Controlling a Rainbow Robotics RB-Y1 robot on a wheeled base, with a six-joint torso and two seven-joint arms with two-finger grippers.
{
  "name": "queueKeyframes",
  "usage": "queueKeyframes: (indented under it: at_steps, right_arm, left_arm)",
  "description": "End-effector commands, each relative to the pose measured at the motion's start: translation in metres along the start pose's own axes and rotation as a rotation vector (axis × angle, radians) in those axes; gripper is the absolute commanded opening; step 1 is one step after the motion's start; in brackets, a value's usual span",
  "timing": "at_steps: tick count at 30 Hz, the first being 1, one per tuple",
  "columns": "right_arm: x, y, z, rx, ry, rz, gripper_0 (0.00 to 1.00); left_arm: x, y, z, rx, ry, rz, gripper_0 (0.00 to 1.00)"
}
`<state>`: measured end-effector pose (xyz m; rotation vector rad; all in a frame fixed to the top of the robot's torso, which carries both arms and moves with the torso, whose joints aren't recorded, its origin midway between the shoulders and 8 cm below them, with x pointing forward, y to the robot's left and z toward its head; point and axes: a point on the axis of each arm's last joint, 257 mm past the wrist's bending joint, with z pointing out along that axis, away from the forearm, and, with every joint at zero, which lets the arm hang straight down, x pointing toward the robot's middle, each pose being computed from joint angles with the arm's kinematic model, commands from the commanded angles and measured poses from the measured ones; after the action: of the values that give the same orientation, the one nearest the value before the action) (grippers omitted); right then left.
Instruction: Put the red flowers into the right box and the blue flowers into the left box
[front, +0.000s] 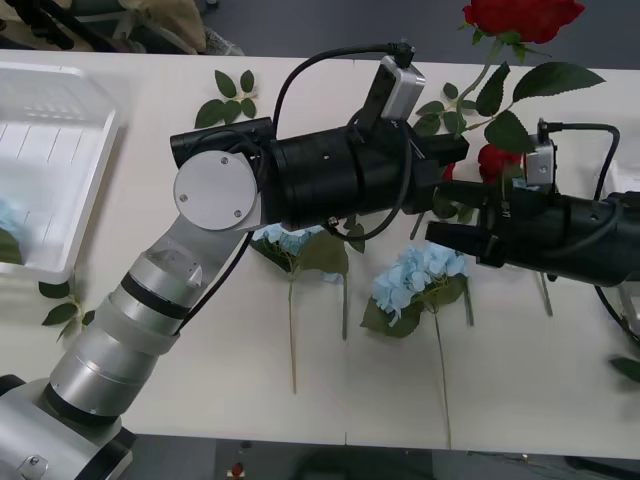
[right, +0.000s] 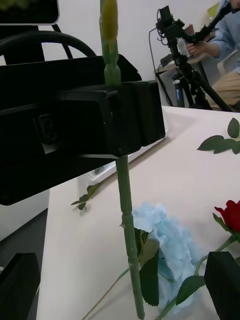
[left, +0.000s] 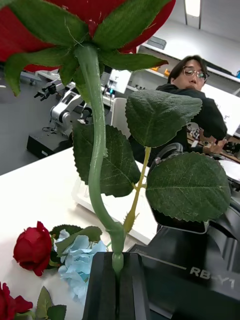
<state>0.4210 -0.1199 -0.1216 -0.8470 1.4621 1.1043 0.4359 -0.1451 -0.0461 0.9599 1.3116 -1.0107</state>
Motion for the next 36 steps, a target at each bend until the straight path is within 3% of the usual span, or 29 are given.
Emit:
queueKeyframes:
  at_steps: [1,5,7,9,12,17,26,27,28,29,30,36]
  right_arm:
    - [-0.014,0.008,0.022,-0.032,-0.018,-0.032,0.97]
    - [-0.012,0.009,0.042,-0.034,-0.015,-0.032,0.96]
    - [-0.013,0.007,0.046,-0.027,-0.017,-0.036,0.89]
    - [-0.012,0.006,0.050,-0.024,-0.012,-0.045,0.62]
    - [-0.011,0.006,0.054,-0.021,0.000,-0.056,0.31]
    - [-0.010,0.007,0.054,-0.027,0.003,-0.057,0.02]
    - [-0.008,0.006,0.054,-0.025,0.010,-0.060,0.00]
    - [-0.009,0.006,0.054,-0.024,0.009,-0.060,0.00]
    - [-0.009,0.006,0.054,-0.023,0.011,-0.062,0.00]
    - [-0.008,0.006,0.054,-0.023,0.012,-0.063,0.00]
    - [-0.009,0.005,0.054,-0.022,0.014,-0.065,0.00]
    - [-0.005,0.001,0.051,-0.011,0.030,-0.069,0.00]
  left_arm:
    - [-0.020,-0.002,-0.004,0.001,-0.037,0.052,0.00]
    - [-0.020,-0.002,-0.004,0.001,-0.037,0.052,0.00]
    - [-0.020,-0.002,-0.004,0.001,-0.037,0.052,0.00]
    - [-0.020,-0.002,-0.004,0.001,-0.037,0.052,0.00]
    - [-0.020,-0.002,-0.004,0.001,-0.037,0.052,0.00]
    - [-0.020,-0.002,-0.004,0.001,-0.037,0.052,0.00]
    - [-0.020,-0.002,-0.004,0.001,-0.037,0.052,0.00]
    - [-0.020,-0.002,-0.004,0.001,-0.037,0.052,0.14]
    - [-0.020,-0.002,-0.004,0.001,-0.037,0.052,0.60]
    - [-0.020,-0.002,-0.004,0.001,-0.037,0.052,0.83]
    - [-0.020,-0.002,-0.004,0.001,-0.037,0.052,0.99]
    - [-0.020,-0.002,-0.004,0.001,-0.037,0.052,1.00]
